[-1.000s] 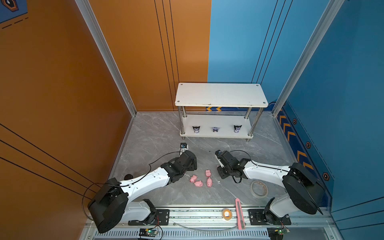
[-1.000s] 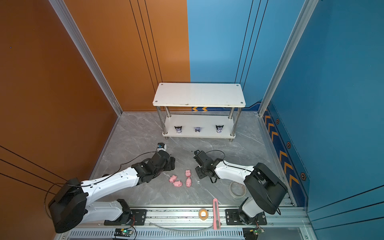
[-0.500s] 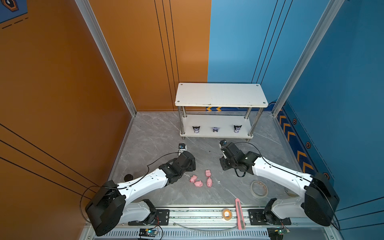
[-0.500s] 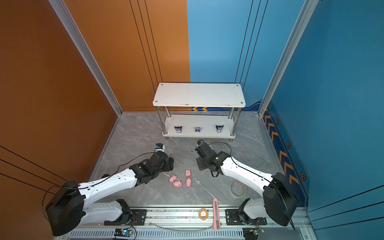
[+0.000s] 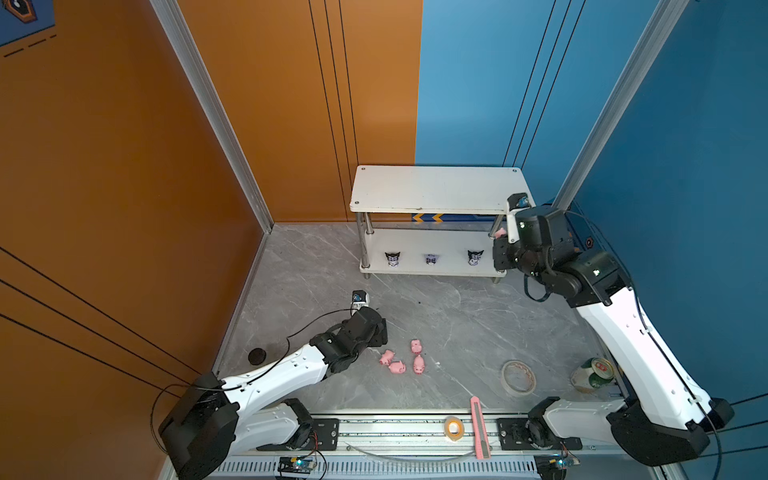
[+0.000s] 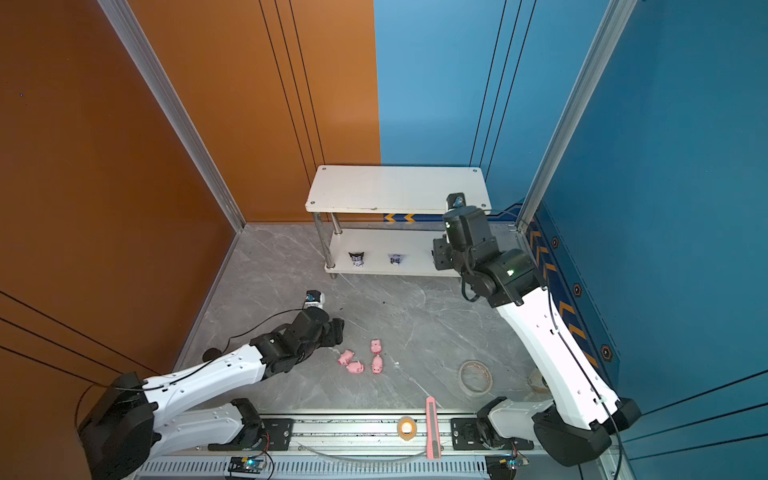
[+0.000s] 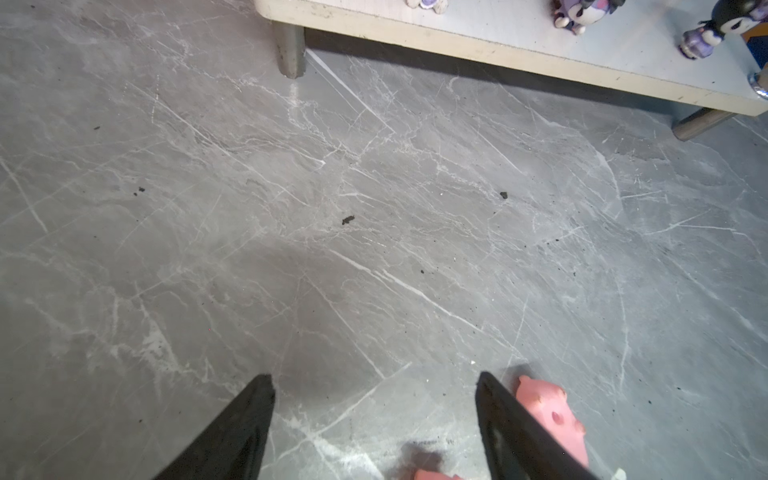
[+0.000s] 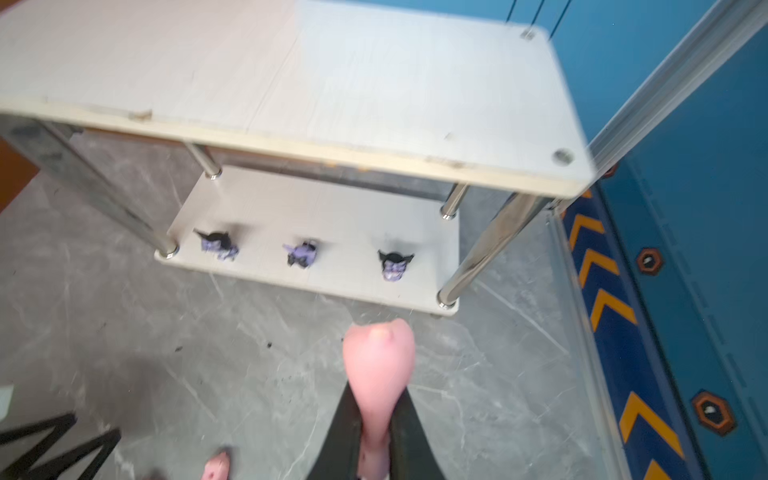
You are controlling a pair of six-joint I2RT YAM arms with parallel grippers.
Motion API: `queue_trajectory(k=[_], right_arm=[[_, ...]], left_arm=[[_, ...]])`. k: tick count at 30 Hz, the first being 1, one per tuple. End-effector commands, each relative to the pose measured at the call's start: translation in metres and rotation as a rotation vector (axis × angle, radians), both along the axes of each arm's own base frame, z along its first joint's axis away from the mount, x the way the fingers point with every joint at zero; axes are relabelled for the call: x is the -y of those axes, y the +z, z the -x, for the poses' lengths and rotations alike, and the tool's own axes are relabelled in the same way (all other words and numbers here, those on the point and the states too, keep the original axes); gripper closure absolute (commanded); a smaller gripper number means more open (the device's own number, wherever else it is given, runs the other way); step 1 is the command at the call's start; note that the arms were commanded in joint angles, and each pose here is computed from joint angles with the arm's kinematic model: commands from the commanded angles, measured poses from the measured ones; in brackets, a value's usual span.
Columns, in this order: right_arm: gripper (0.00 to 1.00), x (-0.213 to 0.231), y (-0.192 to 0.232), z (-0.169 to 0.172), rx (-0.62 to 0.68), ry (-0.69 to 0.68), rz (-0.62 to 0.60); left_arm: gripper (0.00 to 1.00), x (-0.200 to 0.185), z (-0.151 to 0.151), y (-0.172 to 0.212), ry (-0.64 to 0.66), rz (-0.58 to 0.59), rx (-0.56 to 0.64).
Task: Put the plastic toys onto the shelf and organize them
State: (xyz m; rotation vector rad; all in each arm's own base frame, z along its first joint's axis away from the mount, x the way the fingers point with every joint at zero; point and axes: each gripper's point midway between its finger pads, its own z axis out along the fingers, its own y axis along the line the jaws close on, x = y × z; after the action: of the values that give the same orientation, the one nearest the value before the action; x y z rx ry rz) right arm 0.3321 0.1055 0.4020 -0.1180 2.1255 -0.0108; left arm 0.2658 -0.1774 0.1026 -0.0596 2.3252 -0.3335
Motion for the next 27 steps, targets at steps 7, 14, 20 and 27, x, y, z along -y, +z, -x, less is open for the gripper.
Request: queue_trajectory(k=[7,14,20,27], right_arm=[[0.88,0.028,0.005,-0.058,-0.087,-0.044,0.055],[0.87,0.032,-0.005,-0.097,-0.121,-0.045,0.017],[0.87,0.036,-0.009,-0.119,-0.123,-0.054,0.005],[0.86,0.040,-0.023,-0.136,-0.148,-0.061,-0.005]], left_arm=[[0.21,-0.020,0.010,0.005,0.027,-0.018,0.001],[0.20,-0.023,0.007,0.006,0.042,-0.030,-0.002],[0.20,-0.017,0.001,0.002,0.042,-0.036,-0.020],[0.20,-0.010,-0.003,-0.002,0.032,-0.044,-0.046]])
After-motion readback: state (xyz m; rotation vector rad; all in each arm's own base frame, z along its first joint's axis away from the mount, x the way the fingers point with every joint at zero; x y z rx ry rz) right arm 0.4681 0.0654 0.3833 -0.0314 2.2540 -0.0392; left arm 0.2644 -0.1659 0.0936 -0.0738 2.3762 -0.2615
